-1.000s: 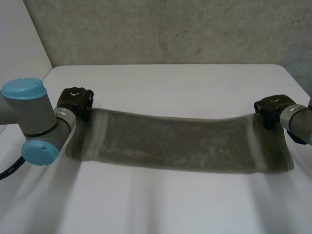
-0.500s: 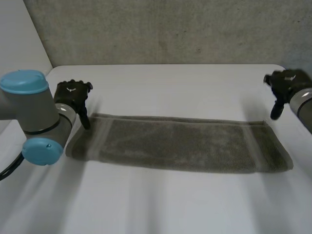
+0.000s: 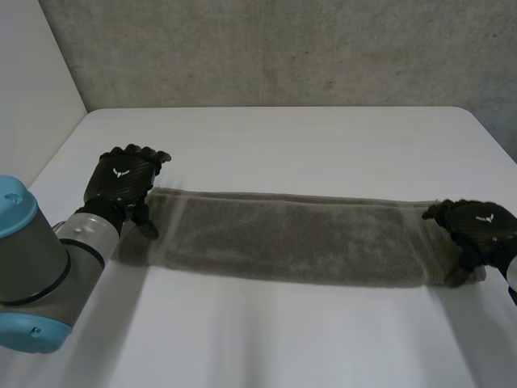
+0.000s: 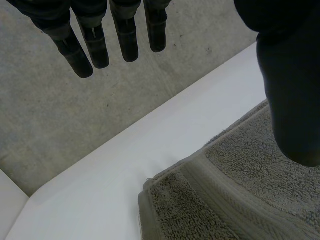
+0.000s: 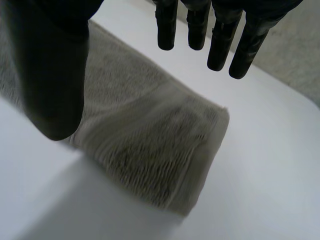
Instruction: Fold the towel.
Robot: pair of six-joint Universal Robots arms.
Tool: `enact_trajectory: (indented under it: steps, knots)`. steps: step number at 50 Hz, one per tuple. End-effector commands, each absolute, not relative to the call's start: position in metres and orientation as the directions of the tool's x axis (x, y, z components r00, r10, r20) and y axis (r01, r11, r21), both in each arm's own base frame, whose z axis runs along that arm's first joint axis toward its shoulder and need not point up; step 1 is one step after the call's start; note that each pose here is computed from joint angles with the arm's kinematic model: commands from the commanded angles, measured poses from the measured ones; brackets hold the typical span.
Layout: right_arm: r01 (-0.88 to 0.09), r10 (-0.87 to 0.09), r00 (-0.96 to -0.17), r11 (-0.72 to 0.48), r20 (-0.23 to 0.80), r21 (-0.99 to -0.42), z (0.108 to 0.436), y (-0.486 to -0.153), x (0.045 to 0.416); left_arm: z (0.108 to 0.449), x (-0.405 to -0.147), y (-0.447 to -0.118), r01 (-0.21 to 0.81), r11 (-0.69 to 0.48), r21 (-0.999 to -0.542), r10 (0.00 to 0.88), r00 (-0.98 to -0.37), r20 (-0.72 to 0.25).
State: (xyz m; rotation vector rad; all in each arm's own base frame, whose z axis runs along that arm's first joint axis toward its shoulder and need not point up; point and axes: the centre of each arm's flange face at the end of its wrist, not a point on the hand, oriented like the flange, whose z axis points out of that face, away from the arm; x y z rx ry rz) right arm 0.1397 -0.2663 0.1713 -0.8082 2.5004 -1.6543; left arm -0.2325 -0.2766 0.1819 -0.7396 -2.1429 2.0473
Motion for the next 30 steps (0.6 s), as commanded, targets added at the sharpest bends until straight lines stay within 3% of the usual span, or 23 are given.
enact_trajectory:
  steps: [1,17,30]
  knots:
    - [-0.404,-0.448,-0.861,0.310,0.243,-0.860,0.145,-0.273,0.131,0.180,-0.233,-0.278,0.280,-0.015,-0.960,0.395,-0.880,-0.263]
    - [-0.442,-0.418,-0.859,0.318,0.295,-0.839,0.129,-0.288,0.122,0.177,-0.232,-0.279,0.282,-0.008,-0.959,0.392,-0.882,-0.262]
    - [-0.471,-0.145,-0.882,0.332,0.449,-0.818,0.160,-0.325,0.052,0.179,-0.232,-0.278,0.280,-0.012,-0.960,0.392,-0.882,-0.263]
